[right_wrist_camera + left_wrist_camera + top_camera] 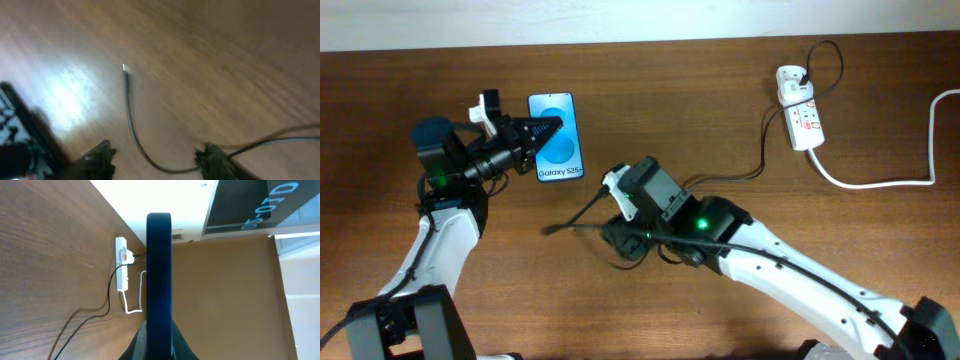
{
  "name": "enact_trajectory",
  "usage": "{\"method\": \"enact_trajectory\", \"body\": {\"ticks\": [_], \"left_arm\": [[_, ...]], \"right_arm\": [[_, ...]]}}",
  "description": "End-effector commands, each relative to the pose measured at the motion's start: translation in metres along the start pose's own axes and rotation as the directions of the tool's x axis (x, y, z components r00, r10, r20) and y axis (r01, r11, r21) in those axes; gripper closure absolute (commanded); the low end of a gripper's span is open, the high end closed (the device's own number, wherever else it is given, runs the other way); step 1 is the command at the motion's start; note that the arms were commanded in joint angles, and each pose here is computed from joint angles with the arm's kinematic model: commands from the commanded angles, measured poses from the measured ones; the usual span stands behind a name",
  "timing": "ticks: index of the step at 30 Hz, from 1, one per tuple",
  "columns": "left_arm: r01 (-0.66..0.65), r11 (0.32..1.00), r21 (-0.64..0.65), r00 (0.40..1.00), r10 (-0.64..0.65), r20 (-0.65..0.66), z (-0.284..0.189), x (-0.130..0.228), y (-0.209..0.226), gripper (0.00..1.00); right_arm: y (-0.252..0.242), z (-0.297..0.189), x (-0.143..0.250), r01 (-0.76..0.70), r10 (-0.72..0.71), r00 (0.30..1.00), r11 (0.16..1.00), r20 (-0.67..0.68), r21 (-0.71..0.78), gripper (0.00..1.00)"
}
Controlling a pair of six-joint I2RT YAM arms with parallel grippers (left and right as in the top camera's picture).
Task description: Plug charger to phone and switch on socket
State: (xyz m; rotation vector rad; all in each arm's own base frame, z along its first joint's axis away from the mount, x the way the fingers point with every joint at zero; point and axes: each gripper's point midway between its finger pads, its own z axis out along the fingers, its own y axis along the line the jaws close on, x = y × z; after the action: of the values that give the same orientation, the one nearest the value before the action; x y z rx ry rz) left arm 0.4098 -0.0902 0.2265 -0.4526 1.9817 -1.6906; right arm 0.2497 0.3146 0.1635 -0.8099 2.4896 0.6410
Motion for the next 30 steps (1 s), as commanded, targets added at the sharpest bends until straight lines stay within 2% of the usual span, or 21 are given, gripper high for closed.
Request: {"method": "enact_trajectory", "body": {"ticks": [1,3,5,6,9,10,11,12,13,14,15,17,20,24,26,30], "left_arm": [[-0.069,0.997,0.031,0.997,0.07,-0.028,-0.002,0.004,-0.014,1.0],[-0.072,0.997,0.031,0.997,0.073,-0.027,-0.002,0.004,-0.014,1.0],[-0.072,0.997,0.028,0.997,0.072,-0.013,-0.006,-0.001,-0.013,1.0],[-0.071,0.997,0.026,0.997,0.071,-0.003,-0.009,-0.004,-0.012,1.0],[-0.082,0.997,0.018,0.996,0.081,0.04,-0.026,-0.018,-0.008,1.0],[-0.083,0.996,0.019,0.996,0.082,0.046,-0.031,-0.021,-0.008,1.0],[-0.081,0.996,0.02,0.996,0.08,0.049,-0.035,-0.022,-0.007,1.0],[-0.08,0.996,0.024,0.996,0.079,0.049,-0.04,-0.024,-0.007,1.0],[-0.08,0.996,0.028,0.996,0.078,0.048,-0.044,-0.025,-0.007,1.0],[-0.079,0.996,0.03,0.996,0.077,0.05,-0.049,-0.027,-0.007,1.0],[-0.081,0.996,0.031,0.995,0.079,0.057,-0.055,-0.029,-0.006,1.0],[-0.097,0.995,0.026,0.992,0.095,0.085,-0.069,-0.037,-0.004,1.0],[-0.105,0.994,0.025,0.989,0.101,0.11,-0.085,-0.044,-0.002,1.0],[-0.163,0.986,0.025,0.978,0.158,0.137,-0.113,-0.051,0.0,1.0],[-0.162,0.986,0.021,0.972,0.156,0.176,-0.14,-0.058,0.002,1.0],[-0.171,0.985,0.004,0.958,0.166,0.236,-0.17,-0.067,0.006,1.0]], "right_arm": [[-0.029,-0.007,-0.011,-0.249,0.248,0.968,0.968,0.035,0.027,0.24],[-0.028,-0.013,-0.017,-0.335,0.337,0.942,0.938,0.007,-0.091,0.02],[-0.018,-0.02,-0.02,-0.368,0.368,0.929,0.9,-0.047,-0.232,0.02],[-0.017,-0.021,-0.019,-0.42,0.414,0.907,0.871,-0.078,-0.255,0.02],[-0.016,-0.011,-0.008,-0.713,0.677,0.701,0.671,-0.224,-0.205,0.02],[-0.015,-0.007,-0.004,-0.761,0.721,0.649,0.624,-0.245,-0.178,0.02],[-0.017,-0.002,-0.003,-0.777,0.74,0.629,0.609,-0.239,-0.159,0.02],[-0.024,0.005,-0.005,-0.755,0.731,0.656,0.641,-0.189,-0.138,0.02],[-0.034,0.012,-0.009,-0.68,0.67,0.733,0.724,-0.119,-0.116,0.02],[-0.043,0.019,-0.011,-0.55,0.547,0.835,0.831,-0.054,-0.084,0.02],[-0.056,0.028,-0.009,-0.461,0.461,0.887,0.887,-0.023,-0.021,0.02],[-0.072,0.038,-0.006,-0.35,0.35,0.936,0.937,-0.036,0.018,0.02],[-0.1,0.033,-0.022,-0.241,0.249,0.968,0.959,-0.041,0.152,0.02],[-0.113,0.02,-0.051,-0.067,0.101,0.988,0.964,-0.12,0.259,0.02],[-0.122,0.013,-0.075,0.09,-0.034,0.983,0.946,-0.18,0.311,0.02],[-0.121,0.03,-0.084,0.234,-0.162,0.957,0.92,-0.239,0.313,0.01]]}}
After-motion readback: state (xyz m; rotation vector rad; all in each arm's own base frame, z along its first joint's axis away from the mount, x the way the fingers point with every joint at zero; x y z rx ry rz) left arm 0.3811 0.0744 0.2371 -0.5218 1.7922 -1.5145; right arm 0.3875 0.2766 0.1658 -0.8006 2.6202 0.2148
